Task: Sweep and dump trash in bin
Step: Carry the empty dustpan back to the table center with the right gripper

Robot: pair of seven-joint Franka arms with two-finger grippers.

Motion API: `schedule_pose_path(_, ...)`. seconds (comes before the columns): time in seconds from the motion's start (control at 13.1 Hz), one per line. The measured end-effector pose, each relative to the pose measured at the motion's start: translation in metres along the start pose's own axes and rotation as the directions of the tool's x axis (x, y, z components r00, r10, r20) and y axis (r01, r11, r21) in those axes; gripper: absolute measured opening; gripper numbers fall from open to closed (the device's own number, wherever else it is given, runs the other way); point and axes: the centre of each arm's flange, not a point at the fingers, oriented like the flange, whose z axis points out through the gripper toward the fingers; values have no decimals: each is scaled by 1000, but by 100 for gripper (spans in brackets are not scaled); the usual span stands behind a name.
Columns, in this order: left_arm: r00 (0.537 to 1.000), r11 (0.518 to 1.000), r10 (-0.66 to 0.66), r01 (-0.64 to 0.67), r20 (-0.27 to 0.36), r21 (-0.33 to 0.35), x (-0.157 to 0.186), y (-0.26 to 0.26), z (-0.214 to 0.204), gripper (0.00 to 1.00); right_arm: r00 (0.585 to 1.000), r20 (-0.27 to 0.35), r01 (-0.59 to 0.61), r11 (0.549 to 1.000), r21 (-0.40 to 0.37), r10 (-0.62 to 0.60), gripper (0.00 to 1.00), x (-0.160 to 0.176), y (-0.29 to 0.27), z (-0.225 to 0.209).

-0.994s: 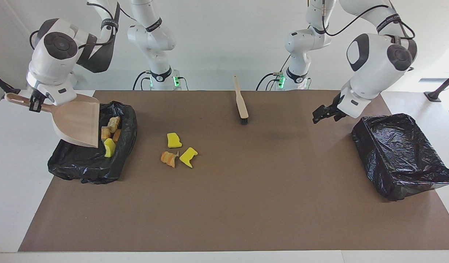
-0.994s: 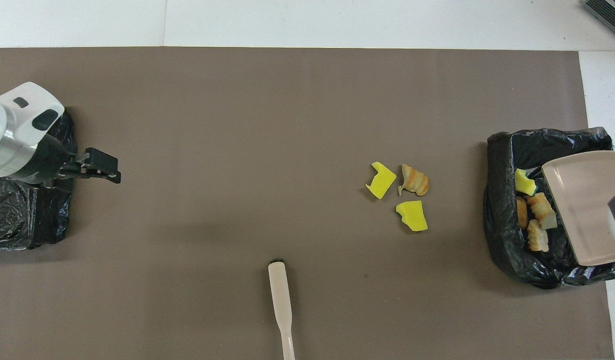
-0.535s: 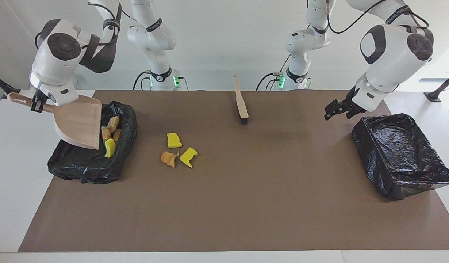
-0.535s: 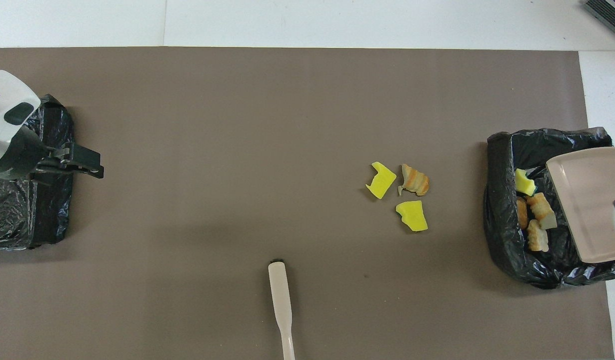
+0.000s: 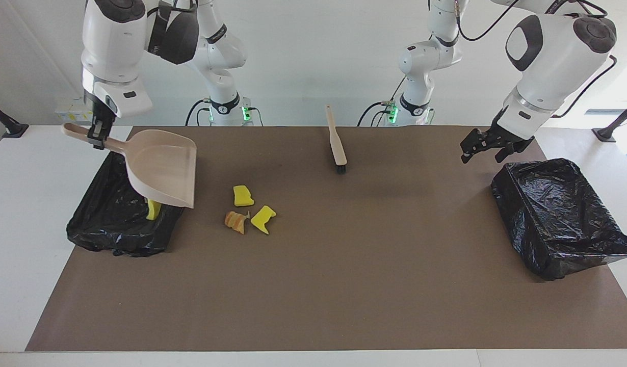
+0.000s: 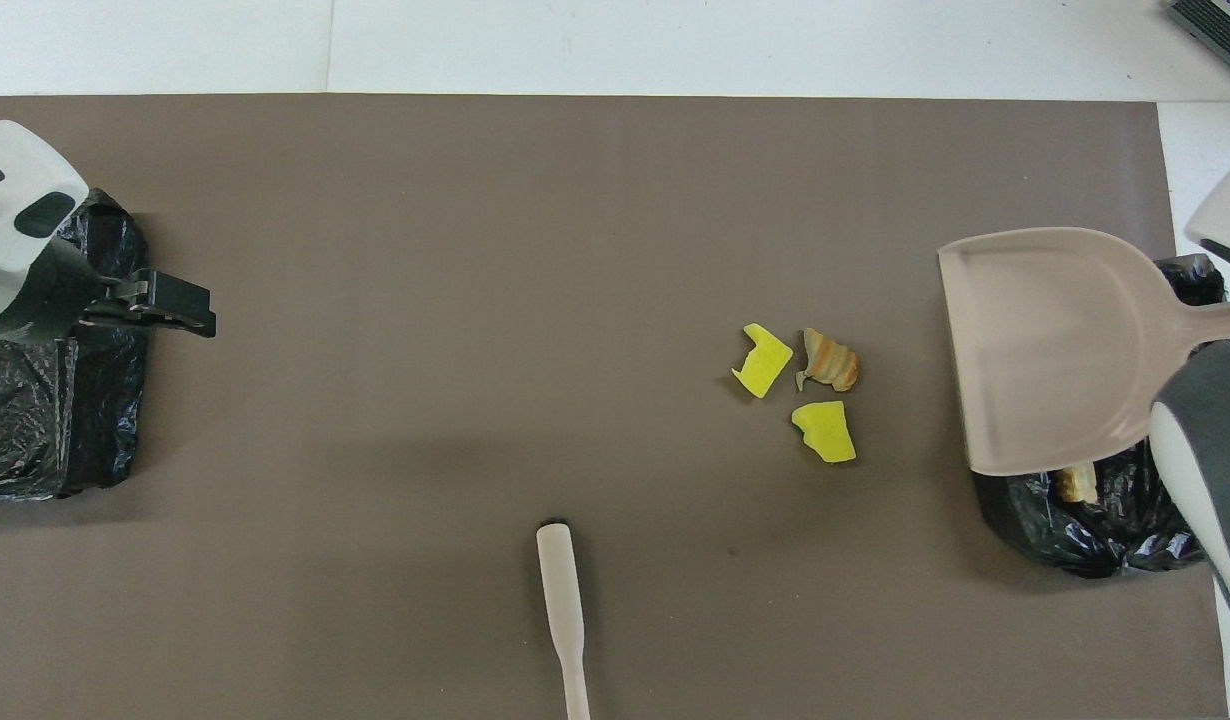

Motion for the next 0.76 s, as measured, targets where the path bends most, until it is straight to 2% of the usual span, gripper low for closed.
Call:
schedule_pose_path(0.08,1000,1000,10,-10,-8,3,-1,4,-4,100,995,-59,-83,996,17,84,33,17,2,2)
schedule_pose_path(0.15,999,1000,31,-31,-18,7,-2,5,-10,100,982,-88,-165,986,37,168,33,40,5,4)
schedule_pose_path(0.38,992,993,121,-120,-22,17,-21,2,-36,100,912,-119,-381,918,112,393,33,143,12,10)
schedule_pose_path(0.54,987,986,159,-159,-9,41,-37,1,-51,100,848,-149,-490,860,141,508,33,215,18,13)
schedule_pose_path(0.69,984,983,176,-175,-7,53,-52,0,-67,100,753,-184,-598,773,210,632,33,271,25,17)
schedule_pose_path(0.76,984,983,178,-177,-9,54,-57,-1,-72,100,697,-178,-651,717,249,694,33,293,26,18)
